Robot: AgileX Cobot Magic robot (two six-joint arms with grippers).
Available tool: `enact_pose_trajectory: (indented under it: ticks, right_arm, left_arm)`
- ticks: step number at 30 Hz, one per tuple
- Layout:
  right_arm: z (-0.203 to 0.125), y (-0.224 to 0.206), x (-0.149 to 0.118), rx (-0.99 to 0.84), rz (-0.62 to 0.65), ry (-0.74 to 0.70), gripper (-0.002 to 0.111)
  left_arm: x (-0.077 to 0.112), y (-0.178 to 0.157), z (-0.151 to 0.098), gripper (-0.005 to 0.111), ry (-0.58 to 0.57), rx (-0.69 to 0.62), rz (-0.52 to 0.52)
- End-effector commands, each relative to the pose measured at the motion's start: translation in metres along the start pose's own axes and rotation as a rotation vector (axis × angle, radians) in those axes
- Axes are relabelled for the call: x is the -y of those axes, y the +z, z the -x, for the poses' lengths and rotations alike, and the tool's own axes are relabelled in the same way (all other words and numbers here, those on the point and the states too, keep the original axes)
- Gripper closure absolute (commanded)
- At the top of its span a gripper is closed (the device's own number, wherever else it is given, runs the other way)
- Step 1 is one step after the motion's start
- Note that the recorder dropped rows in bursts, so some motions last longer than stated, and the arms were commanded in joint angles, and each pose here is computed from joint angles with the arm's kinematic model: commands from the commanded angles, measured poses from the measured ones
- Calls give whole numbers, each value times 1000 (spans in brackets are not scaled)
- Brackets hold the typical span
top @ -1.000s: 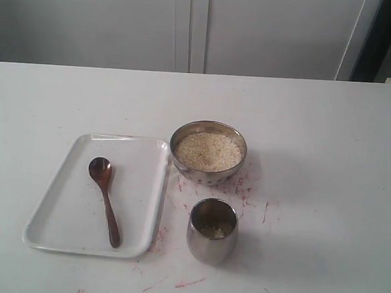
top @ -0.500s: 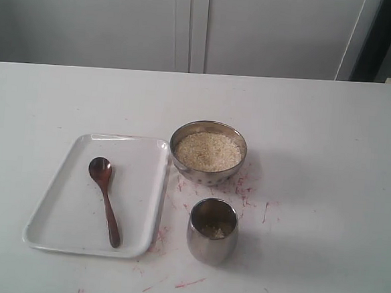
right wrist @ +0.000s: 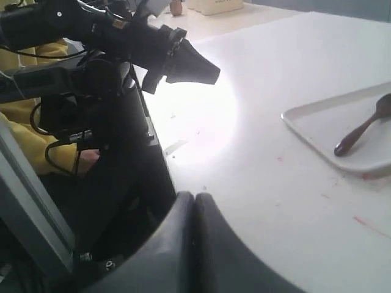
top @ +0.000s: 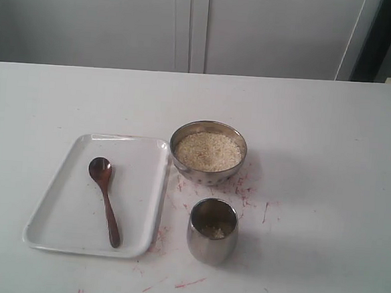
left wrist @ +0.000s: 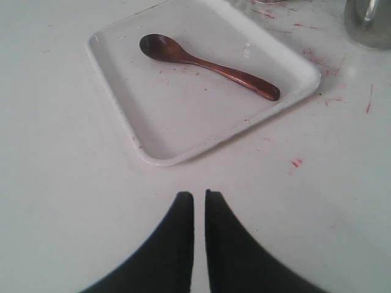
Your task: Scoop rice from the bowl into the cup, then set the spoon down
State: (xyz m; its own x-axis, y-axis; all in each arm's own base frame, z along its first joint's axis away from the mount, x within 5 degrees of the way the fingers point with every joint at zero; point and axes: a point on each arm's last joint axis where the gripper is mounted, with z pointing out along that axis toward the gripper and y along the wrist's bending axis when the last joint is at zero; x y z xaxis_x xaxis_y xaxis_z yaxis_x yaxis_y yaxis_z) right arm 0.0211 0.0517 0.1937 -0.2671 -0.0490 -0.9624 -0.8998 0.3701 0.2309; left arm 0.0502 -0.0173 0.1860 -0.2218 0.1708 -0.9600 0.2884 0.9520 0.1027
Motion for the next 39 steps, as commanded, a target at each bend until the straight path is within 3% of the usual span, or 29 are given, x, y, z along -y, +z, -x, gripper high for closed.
enact_pose_trajectory:
  ticks: [1,24,39]
  right_arm:
    - [-6,0,2,-51,-25,71,108]
    - [-6,0,3,-48,-29,69,108]
    - [-3,-3,18,28,-301,117,108]
  left_arm:
    - [1,0,-2,92,-6,-4,-9]
    - [1,0,-2,92,-6,-4,-9]
    - [1,0,-2,92,-6,-4,-9]
